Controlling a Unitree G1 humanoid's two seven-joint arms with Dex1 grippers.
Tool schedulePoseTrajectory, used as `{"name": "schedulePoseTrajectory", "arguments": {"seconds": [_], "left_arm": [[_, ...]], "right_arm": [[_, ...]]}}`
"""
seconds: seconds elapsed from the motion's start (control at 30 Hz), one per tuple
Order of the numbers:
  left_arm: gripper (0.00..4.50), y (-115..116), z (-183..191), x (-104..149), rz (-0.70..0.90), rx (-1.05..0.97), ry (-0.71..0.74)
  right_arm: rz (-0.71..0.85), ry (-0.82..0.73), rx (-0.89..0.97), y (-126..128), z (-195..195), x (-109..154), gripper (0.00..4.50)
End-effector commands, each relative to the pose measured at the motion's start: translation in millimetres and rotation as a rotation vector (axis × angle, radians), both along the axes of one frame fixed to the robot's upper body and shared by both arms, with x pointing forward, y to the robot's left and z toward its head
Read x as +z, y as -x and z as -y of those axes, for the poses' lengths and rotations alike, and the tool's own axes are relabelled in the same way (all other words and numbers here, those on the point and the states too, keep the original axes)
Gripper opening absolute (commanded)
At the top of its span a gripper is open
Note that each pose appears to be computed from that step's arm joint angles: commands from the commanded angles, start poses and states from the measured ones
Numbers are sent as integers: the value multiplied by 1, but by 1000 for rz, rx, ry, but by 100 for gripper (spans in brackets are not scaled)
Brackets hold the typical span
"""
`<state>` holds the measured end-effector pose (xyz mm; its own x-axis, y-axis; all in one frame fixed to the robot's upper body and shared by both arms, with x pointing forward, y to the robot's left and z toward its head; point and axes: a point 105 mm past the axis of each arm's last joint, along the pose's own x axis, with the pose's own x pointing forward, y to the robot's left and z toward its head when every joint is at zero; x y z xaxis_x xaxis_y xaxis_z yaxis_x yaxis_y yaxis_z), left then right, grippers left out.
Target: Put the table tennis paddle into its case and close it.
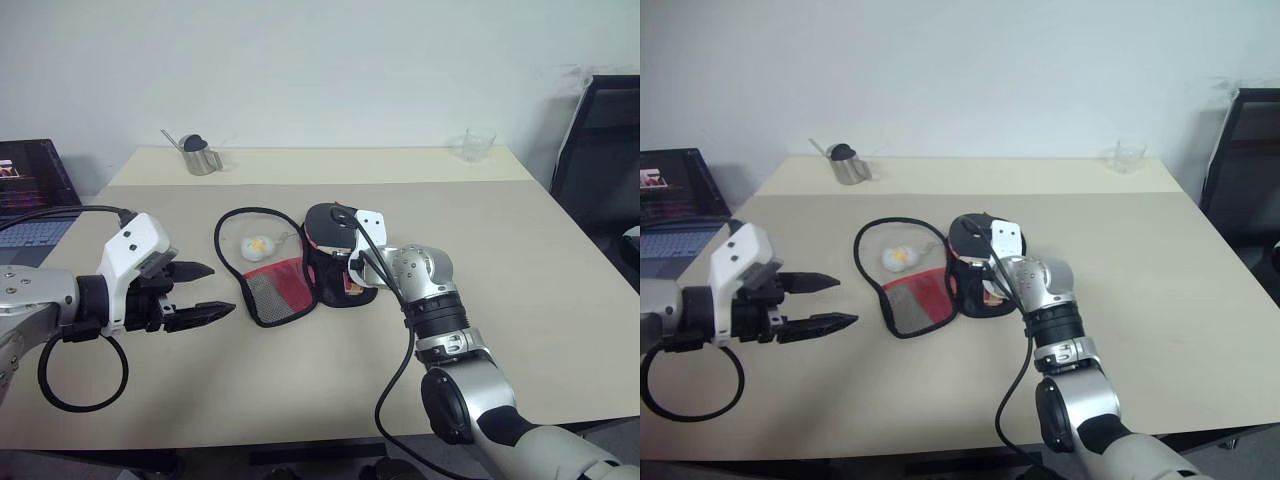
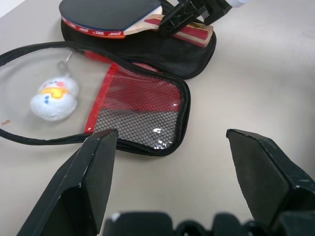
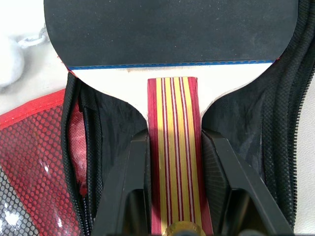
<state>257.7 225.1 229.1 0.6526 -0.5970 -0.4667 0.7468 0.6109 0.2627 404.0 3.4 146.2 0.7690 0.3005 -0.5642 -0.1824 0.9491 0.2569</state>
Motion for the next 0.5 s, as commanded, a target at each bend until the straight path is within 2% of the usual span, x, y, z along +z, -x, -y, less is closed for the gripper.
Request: {"name": "schedulePoseTrajectory", "arguments": {"seconds": [0.03, 0.07, 0.4, 0.43, 0.5], "left_arm": [[385, 1, 3, 11, 39, -14, -24], [385, 1, 3, 11, 40, -13, -24], [385, 2, 3, 11, 36, -9, -23], [385, 2, 3, 11, 37, -9, -23], [385, 2, 2, 11, 38, -7, -23]], "right_arm": [[-70, -119, 114, 32, -58, -16, 104], [-71, -118, 115, 32, -58, -17, 104], [-79, -117, 142, 34, -61, -19, 427], [-78, -117, 143, 34, -61, -19, 449], [-74, -115, 144, 33, -60, -18, 449]]}}
